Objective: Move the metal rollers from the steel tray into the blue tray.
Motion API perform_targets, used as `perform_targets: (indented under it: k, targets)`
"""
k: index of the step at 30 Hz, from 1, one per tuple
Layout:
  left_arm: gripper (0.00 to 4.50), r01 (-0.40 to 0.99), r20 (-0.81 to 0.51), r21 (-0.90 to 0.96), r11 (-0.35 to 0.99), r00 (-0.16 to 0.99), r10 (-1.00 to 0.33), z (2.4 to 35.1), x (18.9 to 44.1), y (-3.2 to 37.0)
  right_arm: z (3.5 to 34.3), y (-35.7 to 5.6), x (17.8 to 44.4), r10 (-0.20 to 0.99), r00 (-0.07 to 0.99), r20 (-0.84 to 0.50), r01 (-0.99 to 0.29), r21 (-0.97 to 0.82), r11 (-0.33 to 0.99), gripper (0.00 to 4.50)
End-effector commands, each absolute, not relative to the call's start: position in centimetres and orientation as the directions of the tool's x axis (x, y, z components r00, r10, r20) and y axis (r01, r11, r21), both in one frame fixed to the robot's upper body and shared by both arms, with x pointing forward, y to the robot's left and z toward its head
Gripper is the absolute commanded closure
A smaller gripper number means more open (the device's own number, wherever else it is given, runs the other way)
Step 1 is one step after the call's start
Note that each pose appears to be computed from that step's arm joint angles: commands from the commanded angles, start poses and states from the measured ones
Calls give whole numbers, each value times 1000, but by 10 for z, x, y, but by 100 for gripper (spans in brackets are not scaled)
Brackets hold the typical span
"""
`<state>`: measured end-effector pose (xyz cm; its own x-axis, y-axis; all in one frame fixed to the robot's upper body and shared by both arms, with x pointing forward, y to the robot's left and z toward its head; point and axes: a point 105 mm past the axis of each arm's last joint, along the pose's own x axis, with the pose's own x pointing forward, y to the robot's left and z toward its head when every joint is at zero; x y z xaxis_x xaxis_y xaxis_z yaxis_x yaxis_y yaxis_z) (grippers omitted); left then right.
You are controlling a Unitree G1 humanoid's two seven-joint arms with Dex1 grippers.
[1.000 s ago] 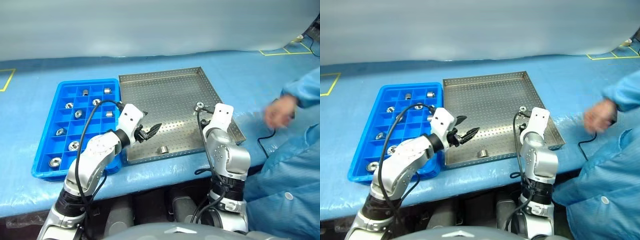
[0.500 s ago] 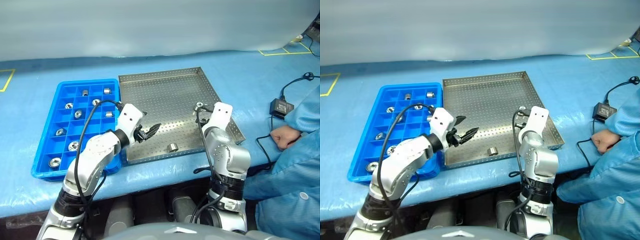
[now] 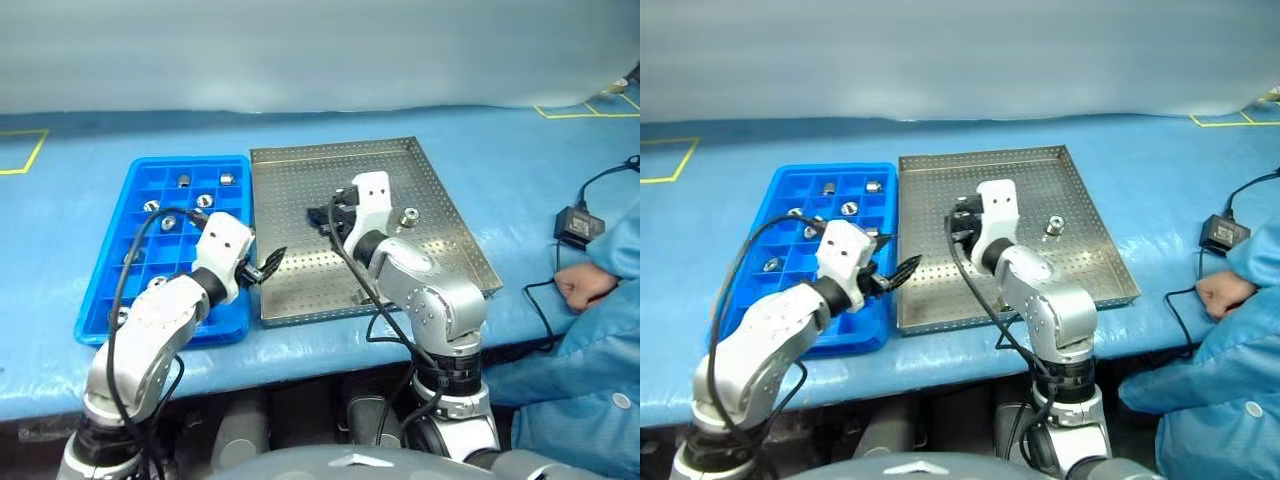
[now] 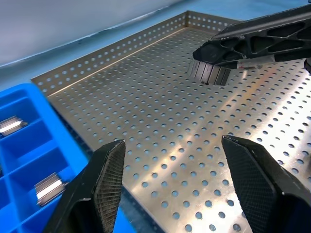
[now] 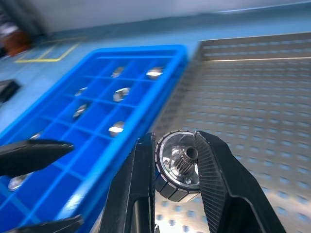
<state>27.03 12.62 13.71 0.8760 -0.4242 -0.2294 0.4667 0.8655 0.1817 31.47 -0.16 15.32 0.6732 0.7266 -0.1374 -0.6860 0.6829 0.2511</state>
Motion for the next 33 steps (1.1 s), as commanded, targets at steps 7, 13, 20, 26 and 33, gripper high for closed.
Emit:
perform_targets:
  k: [7,13,20,26,33]
  targets:
    - [103,203,-229,212,956,961,-154,143,243,169,160,71,301,920,370,-128,-929,-35,368,367]
    - [103,229,-244,191,955,953,-180,135,237,161,166,88,322,921,382,-79,-924,-28,381,367]
    - [103,250,-241,189,950,949,-202,134,239,157,156,96,346,892,442,-93,-897,-42,440,367]
    - [103,272,-244,191,943,944,-223,132,239,152,140,92,356,873,464,-149,-884,-12,468,367]
    - [103,292,-236,175,940,939,-248,133,243,146,154,83,356,860,504,-83,-863,-75,499,212]
